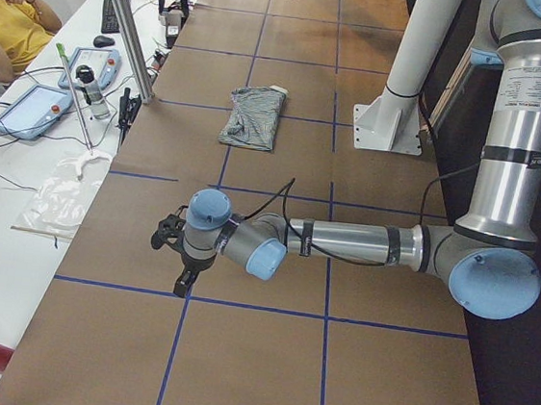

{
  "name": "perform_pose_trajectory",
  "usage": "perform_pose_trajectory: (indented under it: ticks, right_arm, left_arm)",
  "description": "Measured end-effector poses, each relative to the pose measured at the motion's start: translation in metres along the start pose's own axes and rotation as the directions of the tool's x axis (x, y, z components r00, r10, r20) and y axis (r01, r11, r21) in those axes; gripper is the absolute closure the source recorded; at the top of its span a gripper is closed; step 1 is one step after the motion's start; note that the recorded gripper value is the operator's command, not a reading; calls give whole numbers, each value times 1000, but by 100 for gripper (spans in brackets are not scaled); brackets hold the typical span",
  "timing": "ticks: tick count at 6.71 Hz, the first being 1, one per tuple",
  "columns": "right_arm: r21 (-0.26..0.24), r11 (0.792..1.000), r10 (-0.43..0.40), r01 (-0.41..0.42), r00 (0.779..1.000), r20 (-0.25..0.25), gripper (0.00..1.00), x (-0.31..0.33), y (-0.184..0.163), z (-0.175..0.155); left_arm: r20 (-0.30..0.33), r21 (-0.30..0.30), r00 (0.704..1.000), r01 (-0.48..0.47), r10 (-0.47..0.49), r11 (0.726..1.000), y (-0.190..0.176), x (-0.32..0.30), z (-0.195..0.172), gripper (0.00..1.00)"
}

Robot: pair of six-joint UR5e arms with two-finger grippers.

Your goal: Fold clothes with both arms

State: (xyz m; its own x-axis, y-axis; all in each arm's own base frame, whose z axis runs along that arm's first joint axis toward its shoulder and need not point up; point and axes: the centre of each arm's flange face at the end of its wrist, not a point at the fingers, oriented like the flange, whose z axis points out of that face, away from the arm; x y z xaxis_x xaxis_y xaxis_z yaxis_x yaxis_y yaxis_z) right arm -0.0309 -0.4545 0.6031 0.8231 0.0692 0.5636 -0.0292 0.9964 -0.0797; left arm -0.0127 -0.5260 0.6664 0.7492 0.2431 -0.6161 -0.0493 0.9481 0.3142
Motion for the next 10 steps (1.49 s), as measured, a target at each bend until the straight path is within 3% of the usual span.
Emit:
perform_pose_trajectory:
  ticks: [1, 2, 5, 7, 10]
  right_arm:
    - [-14, 999, 32, -31, 997, 66, 0, 21, 12, -4]
    - [-19, 999, 49, -47, 995, 93, 0, 38, 20, -6]
    - [-22, 997, 80, -78, 992, 99, 0, 83, 52, -2]
    - [-10, 1000, -6, 7, 995, 101, 0, 105, 69, -2]
    - [-10, 1000, -12, 13, 995, 99, 0, 114, 77, 0]
  left_arm:
    - [-7, -54, 1000, 6, -7, 999, 13, -19, 4, 0]
    - [-17, -106, 1000, 20, -21, 994, 21, -38, -4, 0]
    - [-21, -182, 994, 97, -103, 978, 31, -44, -54, 0]
    - [-22, -190, 994, 104, -111, 976, 37, -38, -63, 0]
    - [-23, -198, 993, 110, -117, 974, 53, -40, -59, 0]
